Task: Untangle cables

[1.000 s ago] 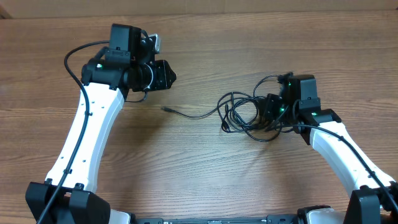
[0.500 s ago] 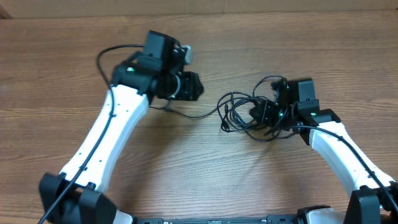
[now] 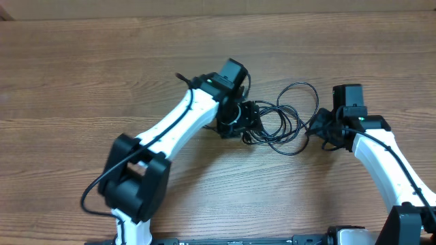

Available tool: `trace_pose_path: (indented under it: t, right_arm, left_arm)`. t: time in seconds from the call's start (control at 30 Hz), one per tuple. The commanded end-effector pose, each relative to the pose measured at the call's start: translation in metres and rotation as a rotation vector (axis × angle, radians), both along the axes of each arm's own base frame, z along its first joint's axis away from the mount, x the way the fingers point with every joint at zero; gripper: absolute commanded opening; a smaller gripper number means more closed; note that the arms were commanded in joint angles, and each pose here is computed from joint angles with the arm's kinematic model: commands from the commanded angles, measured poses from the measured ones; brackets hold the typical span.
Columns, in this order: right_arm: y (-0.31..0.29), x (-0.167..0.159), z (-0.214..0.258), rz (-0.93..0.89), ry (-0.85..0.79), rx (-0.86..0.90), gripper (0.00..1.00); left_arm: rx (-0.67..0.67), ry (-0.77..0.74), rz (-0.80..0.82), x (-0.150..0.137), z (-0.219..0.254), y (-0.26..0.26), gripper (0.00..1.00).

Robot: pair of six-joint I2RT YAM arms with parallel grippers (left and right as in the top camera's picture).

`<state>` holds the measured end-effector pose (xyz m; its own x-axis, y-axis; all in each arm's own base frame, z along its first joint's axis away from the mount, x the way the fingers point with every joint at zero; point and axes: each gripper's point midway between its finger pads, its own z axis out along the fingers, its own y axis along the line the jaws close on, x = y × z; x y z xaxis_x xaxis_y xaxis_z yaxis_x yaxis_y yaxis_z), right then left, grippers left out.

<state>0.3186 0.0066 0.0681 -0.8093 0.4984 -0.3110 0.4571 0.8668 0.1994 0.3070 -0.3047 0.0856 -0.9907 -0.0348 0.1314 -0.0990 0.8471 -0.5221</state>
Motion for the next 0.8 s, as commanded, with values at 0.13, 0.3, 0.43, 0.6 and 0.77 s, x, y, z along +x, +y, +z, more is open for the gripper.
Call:
trace_pose_path:
  t: [0.13, 0.3, 0.43, 0.6, 0.77]
  right_arm:
    - [-0.005, 0.004, 0.009, -0.014, -0.01, -0.014, 0.51]
    - [-0.005, 0.002, 0.009, -0.014, -0.003, -0.014, 0.51]
    - [-0.001, 0.003, 0.009, -0.005, -0.004, 0.007, 0.51]
    - [-0.001, 0.002, 0.009, -0.004, -0.003, 0.01, 0.51]
    - [0.009, 0.004, 0.01, 0.028, -0.011, 0.06, 0.51]
  left_arm:
    - [-0.01, 0.143, 0.165, 0.005, -0.044, -0.033, 0.65]
    - [0.085, 0.104, 0.214, 0.016, -0.069, -0.021, 0.57]
    - [0.16, 0.019, 0.237, 0.03, -0.074, -0.007, 0.24]
    - [0.162, -0.084, 0.169, 0.052, -0.057, 0.006, 0.04]
    - [0.135, -0.21, 0.12, 0.074, -0.004, 0.022, 0.04]
